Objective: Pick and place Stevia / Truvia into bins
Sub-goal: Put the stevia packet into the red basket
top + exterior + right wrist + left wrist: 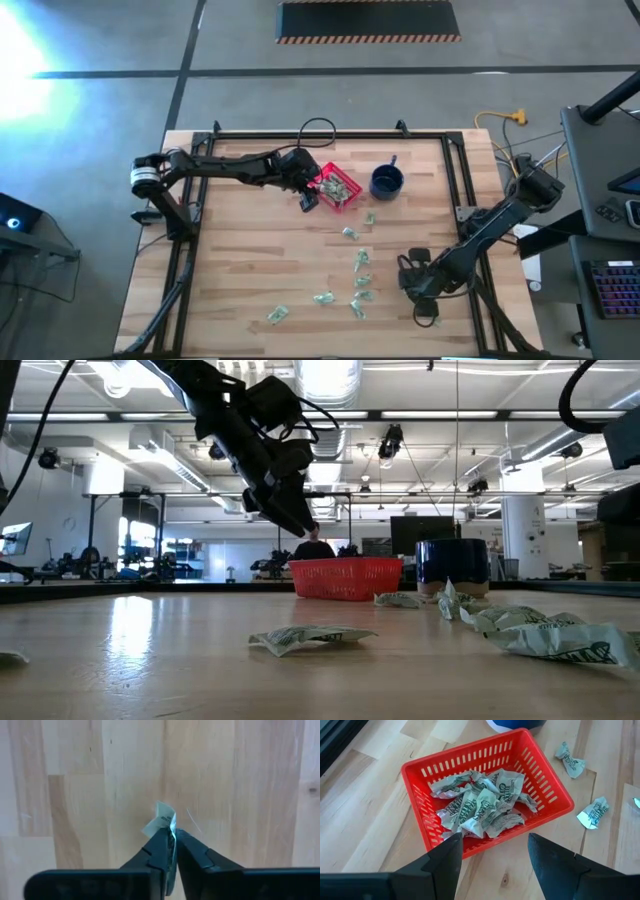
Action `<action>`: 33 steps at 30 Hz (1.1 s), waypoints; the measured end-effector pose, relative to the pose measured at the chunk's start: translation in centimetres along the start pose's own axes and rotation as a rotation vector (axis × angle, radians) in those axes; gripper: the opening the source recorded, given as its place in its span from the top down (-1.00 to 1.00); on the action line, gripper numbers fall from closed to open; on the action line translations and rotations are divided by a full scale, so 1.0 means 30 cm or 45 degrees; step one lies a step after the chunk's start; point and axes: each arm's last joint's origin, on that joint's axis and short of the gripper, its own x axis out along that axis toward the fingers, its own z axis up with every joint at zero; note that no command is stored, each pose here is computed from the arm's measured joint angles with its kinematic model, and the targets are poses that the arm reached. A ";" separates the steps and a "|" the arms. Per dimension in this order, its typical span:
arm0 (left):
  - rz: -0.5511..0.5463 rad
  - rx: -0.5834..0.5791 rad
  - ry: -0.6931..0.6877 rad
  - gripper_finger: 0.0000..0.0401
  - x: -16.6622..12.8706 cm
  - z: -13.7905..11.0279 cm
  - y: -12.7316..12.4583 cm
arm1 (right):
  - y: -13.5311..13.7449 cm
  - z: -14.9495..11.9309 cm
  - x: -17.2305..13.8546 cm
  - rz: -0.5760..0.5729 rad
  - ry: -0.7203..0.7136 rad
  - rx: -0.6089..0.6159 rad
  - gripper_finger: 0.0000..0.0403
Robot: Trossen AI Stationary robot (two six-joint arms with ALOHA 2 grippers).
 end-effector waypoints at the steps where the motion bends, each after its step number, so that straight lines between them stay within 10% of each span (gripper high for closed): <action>1: 0.000 0.000 0.000 -0.04 0.000 0.000 0.000 | 0.000 0.001 -0.004 0.004 -0.006 0.000 0.88; 19: -0.003 0.002 0.023 -0.04 -0.023 -0.003 0.000 | -0.040 0.080 -0.214 -0.186 -0.655 0.156 0.96; 33: -0.044 0.010 -0.212 -0.04 -0.289 0.024 -0.010 | -0.229 0.218 -0.295 -0.620 -1.024 0.358 0.96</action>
